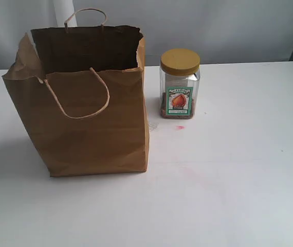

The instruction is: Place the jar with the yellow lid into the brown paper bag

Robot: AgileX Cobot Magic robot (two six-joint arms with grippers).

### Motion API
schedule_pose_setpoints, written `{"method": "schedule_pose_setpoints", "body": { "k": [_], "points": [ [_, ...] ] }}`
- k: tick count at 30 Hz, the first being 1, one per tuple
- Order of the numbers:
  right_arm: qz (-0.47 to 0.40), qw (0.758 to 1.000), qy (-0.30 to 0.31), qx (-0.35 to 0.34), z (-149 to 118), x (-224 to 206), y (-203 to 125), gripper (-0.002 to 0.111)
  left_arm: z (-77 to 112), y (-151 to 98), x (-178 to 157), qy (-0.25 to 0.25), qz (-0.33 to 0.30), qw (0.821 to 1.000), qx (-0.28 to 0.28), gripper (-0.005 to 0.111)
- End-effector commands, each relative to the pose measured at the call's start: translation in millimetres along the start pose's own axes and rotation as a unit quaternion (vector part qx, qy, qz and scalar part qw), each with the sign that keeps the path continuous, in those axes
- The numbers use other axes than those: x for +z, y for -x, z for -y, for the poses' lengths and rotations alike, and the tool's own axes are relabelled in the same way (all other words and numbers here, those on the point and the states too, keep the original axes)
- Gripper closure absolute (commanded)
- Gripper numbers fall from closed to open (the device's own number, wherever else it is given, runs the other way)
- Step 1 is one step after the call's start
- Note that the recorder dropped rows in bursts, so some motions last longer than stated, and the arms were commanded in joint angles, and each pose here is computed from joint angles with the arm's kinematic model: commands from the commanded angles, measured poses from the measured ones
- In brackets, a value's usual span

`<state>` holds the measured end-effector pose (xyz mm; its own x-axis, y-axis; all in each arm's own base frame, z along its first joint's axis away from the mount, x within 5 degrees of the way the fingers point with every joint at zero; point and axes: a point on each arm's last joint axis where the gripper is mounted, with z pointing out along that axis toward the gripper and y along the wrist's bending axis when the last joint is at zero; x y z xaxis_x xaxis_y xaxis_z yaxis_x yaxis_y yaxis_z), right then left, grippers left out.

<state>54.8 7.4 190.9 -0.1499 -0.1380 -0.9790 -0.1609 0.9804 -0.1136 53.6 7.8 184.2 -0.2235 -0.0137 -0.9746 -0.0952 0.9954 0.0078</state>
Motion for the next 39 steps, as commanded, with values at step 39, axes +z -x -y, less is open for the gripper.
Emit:
{"method": "schedule_pose_setpoints", "body": {
  "k": [39],
  "points": [
    [0.275, 0.951, -0.012, 0.143, 17, -35, 120, 0.108, 0.4, 1, 0, -0.003, 0.003, 1.000, -0.003, 0.106]
  ]
}}
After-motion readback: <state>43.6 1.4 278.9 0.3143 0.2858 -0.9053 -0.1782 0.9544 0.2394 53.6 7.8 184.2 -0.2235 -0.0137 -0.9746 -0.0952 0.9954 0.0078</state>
